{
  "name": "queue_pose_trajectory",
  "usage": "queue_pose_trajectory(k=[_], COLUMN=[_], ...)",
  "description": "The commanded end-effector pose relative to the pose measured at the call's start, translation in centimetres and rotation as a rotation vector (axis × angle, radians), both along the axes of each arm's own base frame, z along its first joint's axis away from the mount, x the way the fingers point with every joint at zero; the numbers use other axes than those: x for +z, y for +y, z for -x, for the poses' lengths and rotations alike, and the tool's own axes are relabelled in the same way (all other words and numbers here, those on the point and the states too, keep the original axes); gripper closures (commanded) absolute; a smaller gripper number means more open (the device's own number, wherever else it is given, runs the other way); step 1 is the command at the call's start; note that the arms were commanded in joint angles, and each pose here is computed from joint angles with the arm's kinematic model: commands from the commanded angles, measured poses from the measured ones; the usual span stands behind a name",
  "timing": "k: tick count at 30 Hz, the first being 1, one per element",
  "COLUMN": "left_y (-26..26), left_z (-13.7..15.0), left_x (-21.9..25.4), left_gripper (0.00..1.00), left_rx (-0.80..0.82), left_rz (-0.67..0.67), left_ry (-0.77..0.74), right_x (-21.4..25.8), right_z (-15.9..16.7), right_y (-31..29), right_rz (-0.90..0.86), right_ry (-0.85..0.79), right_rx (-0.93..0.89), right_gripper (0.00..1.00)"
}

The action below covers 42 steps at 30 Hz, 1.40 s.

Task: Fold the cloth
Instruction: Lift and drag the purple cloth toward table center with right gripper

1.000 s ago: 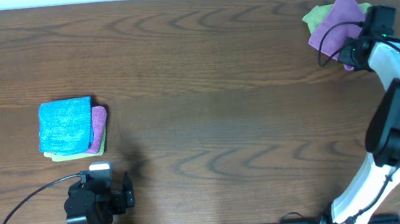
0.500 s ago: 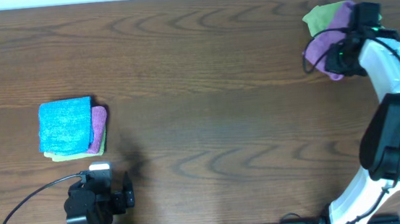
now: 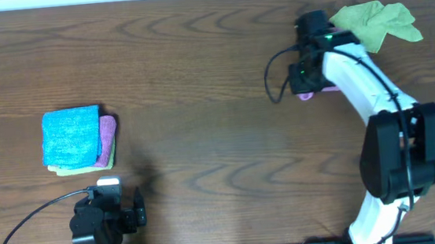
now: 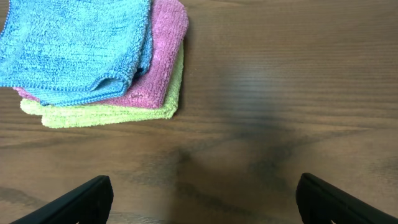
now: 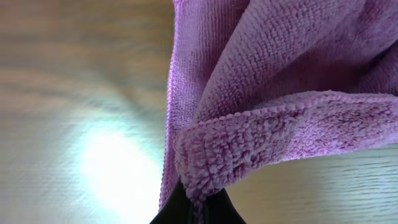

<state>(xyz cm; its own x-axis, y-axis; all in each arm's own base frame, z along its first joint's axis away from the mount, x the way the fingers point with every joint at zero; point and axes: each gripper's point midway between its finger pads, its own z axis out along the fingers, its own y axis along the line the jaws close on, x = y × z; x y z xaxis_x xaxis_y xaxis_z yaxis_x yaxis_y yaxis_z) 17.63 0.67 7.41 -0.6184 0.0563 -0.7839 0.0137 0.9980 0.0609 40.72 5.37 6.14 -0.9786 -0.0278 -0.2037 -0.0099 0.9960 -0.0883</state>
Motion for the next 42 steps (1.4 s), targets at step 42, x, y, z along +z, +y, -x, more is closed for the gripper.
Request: queue_pose_trajectory(k=[42], left_y=[0.3], left_z=[0.7], left_x=[-2.0], left_gripper=[0.05], left_rx=[0.016], left_rz=[-0.012], left_ry=[0.064], right_x=[-1.8], right_z=[3.3], right_y=[25.6], right_rz=[-0.272], right_ry=[-0.148], right_rx=[0.496], right_gripper=[0.94])
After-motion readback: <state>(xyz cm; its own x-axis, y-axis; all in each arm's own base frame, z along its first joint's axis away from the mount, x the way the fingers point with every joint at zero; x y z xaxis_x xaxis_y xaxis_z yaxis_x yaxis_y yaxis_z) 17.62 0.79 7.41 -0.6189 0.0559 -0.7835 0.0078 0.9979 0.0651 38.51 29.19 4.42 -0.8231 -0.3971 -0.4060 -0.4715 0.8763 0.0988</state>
